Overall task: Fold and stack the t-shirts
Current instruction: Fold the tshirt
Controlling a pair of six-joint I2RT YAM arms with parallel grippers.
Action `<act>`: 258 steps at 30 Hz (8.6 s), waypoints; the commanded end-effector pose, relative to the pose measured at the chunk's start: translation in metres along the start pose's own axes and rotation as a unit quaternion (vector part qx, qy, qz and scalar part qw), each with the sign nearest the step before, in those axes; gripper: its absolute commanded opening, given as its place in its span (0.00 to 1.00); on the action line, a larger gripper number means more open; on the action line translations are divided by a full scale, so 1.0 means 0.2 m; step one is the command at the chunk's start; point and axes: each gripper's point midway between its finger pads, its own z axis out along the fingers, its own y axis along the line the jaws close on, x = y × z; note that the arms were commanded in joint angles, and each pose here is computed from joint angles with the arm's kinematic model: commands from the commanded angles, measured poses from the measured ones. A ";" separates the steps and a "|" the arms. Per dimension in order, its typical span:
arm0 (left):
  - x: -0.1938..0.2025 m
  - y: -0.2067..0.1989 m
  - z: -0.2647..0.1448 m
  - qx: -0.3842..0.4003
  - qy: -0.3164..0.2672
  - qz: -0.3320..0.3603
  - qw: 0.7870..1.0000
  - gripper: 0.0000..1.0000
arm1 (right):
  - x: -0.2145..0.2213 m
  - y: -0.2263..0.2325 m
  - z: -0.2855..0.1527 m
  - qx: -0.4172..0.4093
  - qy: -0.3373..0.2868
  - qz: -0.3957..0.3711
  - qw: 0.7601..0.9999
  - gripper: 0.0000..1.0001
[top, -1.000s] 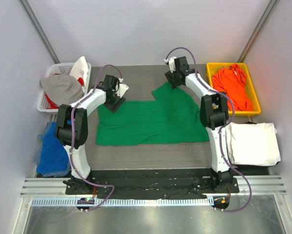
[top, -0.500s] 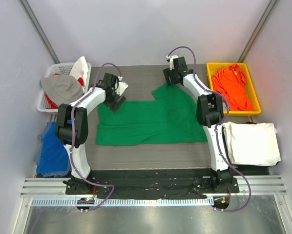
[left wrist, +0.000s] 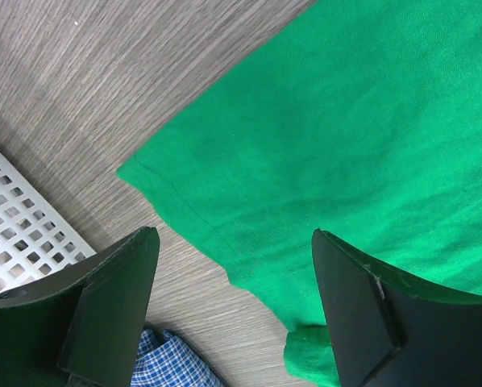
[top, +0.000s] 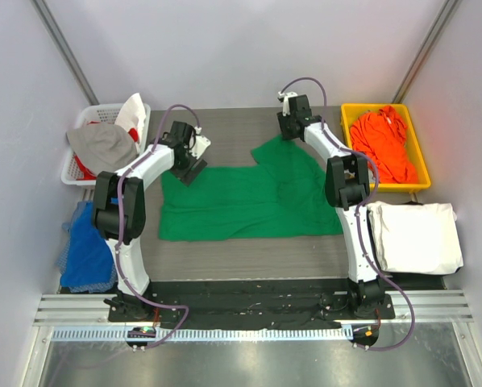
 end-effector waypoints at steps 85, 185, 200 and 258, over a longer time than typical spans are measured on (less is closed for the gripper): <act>0.00 0.26 0.02 0.148 0.030 -0.075 0.986 0.00 | -0.08 0.01 -0.62 -0.042 -0.033 -0.082 0.995 0.01; 0.37 -0.27 -0.38 0.197 0.114 -0.058 0.972 1.00 | 1.16 0.16 -1.54 -0.157 0.221 -0.195 0.943 0.44; 0.41 -0.29 -0.36 0.186 0.111 -0.054 0.975 1.00 | 0.92 0.22 -1.47 -0.166 0.185 -0.185 0.951 0.71; 0.38 -0.29 -0.27 0.182 0.105 -0.066 0.975 1.00 | 0.94 0.58 -1.48 -0.236 0.197 -0.246 0.919 0.01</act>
